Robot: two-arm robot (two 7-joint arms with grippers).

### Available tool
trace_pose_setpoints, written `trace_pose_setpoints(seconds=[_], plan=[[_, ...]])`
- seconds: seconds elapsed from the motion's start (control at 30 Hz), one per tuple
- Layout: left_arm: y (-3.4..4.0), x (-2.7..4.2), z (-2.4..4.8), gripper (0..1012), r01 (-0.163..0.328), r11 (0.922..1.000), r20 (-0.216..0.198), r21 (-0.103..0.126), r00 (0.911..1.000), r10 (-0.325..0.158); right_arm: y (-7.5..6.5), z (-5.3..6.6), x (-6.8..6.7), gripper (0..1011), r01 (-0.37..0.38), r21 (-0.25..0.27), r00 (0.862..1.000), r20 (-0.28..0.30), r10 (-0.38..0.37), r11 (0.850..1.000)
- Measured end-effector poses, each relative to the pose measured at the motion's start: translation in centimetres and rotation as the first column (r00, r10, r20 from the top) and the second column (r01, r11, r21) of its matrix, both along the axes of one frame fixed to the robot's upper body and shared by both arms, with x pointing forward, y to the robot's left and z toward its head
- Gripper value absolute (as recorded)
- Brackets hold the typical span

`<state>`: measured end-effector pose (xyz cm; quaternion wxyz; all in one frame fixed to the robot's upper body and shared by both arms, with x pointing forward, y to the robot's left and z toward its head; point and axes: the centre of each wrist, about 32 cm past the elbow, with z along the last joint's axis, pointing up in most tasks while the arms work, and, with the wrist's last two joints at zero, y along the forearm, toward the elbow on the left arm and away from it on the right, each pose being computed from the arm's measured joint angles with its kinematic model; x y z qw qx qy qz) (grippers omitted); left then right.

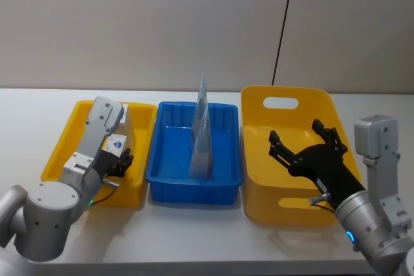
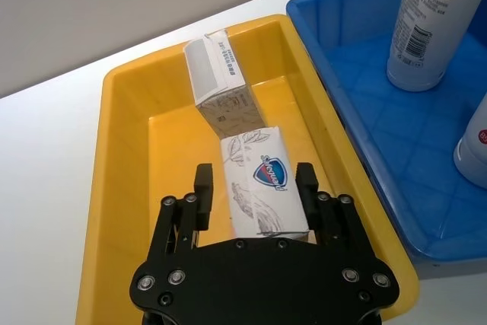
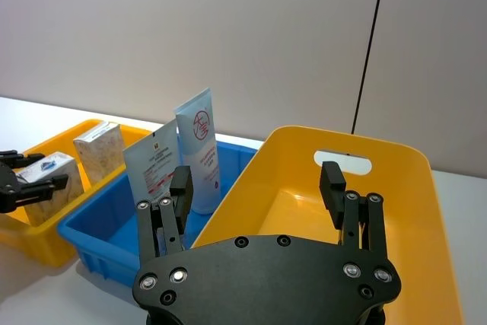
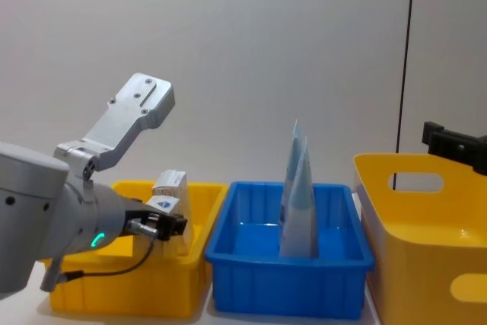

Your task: Bimanual collaborative sorting of washing and personal care products

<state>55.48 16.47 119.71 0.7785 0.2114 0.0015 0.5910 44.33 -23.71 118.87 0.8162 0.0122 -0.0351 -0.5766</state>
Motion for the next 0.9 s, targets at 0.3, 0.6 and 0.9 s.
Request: trace_pose_setpoints(seconds=[0.3,0.6,0.9], plan=[[-0.05,0.11,-0.01,436,-0.002,1.0,0.0,0.0,1.0,0.002,0.0,0.0,0.0,1003,0.0,0.0,1.0,0.0,0.0,1.0],[-0.05,0.16,-0.02,380,-0.004,1.0,0.001,0.0,1.0,0.004,0.0,0.0,0.0,1003,0.0,0.0,1.0,0.0,0.0,1.0],[0.78,0.09,0.95,363,0.038,0.9992,0.03,-0.01,0.9988,-0.038,0.0,0.0,0.0,1003,0.0,0.0,1.0,0.0,0.0,1.0]])
